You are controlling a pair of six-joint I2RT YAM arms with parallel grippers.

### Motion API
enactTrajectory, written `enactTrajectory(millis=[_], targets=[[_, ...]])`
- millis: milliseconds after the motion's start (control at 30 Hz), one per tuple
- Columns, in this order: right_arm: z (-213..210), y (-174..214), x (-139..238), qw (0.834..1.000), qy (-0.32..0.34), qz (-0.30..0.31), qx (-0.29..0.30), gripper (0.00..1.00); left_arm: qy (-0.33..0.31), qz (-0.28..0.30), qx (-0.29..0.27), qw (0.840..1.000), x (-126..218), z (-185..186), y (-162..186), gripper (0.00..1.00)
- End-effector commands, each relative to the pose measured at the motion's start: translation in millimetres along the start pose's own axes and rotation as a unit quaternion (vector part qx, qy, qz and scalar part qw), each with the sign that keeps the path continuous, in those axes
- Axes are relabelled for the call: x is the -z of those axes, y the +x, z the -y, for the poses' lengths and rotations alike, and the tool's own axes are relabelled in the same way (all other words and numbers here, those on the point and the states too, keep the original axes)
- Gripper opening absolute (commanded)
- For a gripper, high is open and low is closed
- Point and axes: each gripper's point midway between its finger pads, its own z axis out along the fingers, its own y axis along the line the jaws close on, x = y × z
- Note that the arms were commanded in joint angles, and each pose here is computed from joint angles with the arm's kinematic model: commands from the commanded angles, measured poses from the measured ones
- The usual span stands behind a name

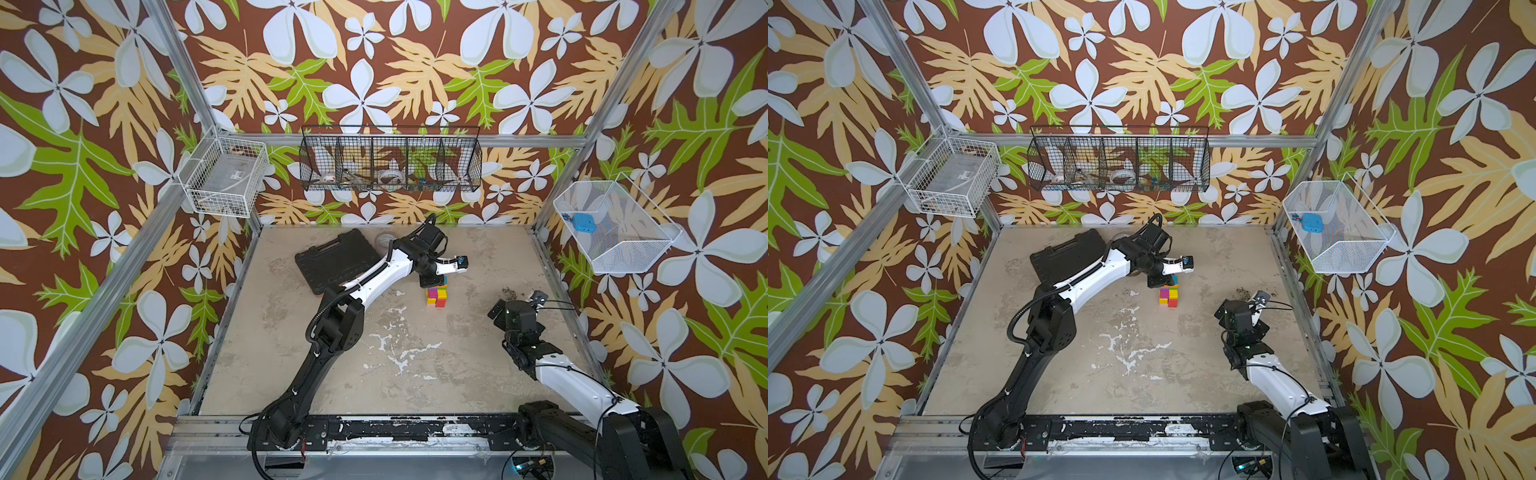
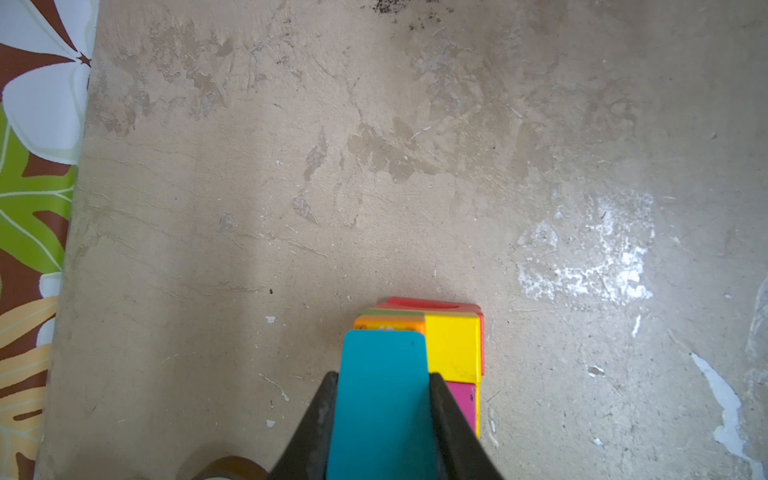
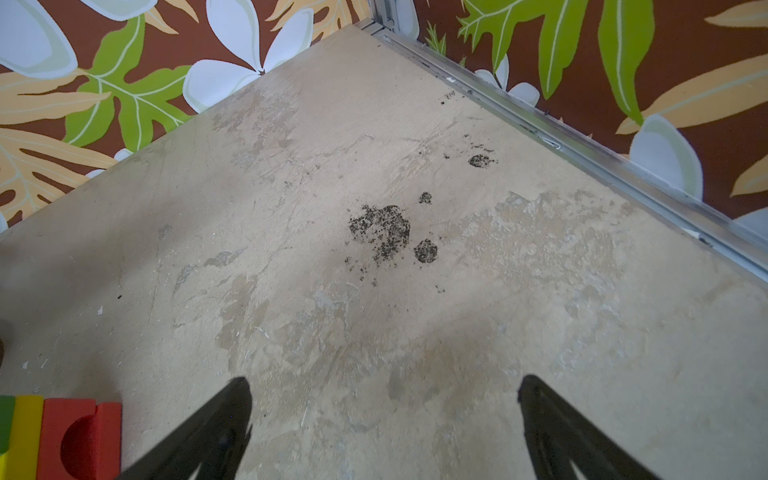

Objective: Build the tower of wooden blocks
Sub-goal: 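Lower the teal block onto the top of the tower with the left gripper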

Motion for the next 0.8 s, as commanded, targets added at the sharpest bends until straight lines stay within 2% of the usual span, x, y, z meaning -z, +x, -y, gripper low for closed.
enactTrajectory(millis=[0, 67, 167, 267, 533, 767], targets=[[-1.7, -5.0, -0.1, 1.000, 0.000, 0.006, 0.002, 1.00, 0.000, 0.010, -0.005, 1.000, 5.9, 0.0, -6.2, 0.00], [-1.7, -5.0, -0.1, 1.000, 0.000, 0.006, 0.001, 1.00, -0.001, 0.010, -0.004, 1.000, 5.9, -0.1, -6.4, 0.06], [-1.7, -4.8, -0.3, 1.000, 0.001, 0.006, 0.002, 1.00, -0.003, 0.013, 0.000, 1.000, 6.0, -0.5, -7.7, 0.20], [-1.9, -5.0, -0.4, 1.000, 0.001, 0.006, 0.002, 1.00, -0.002, 0.018, 0.002, 1.000, 7.3, -0.4, -10.5, 0.27], [-2.7, -4.4, -1.2, 1.000, 0.000, 0.003, 0.004, 1.00, -0.010, 0.014, 0.003, 1.000, 7.3, -2.2, -9.3, 0.36], [-3.2, -4.5, -1.5, 1.000, 0.000, 0.003, 0.005, 1.00, -0.010, 0.003, 0.006, 1.000, 1.7, -0.2, -2.6, 0.38]])
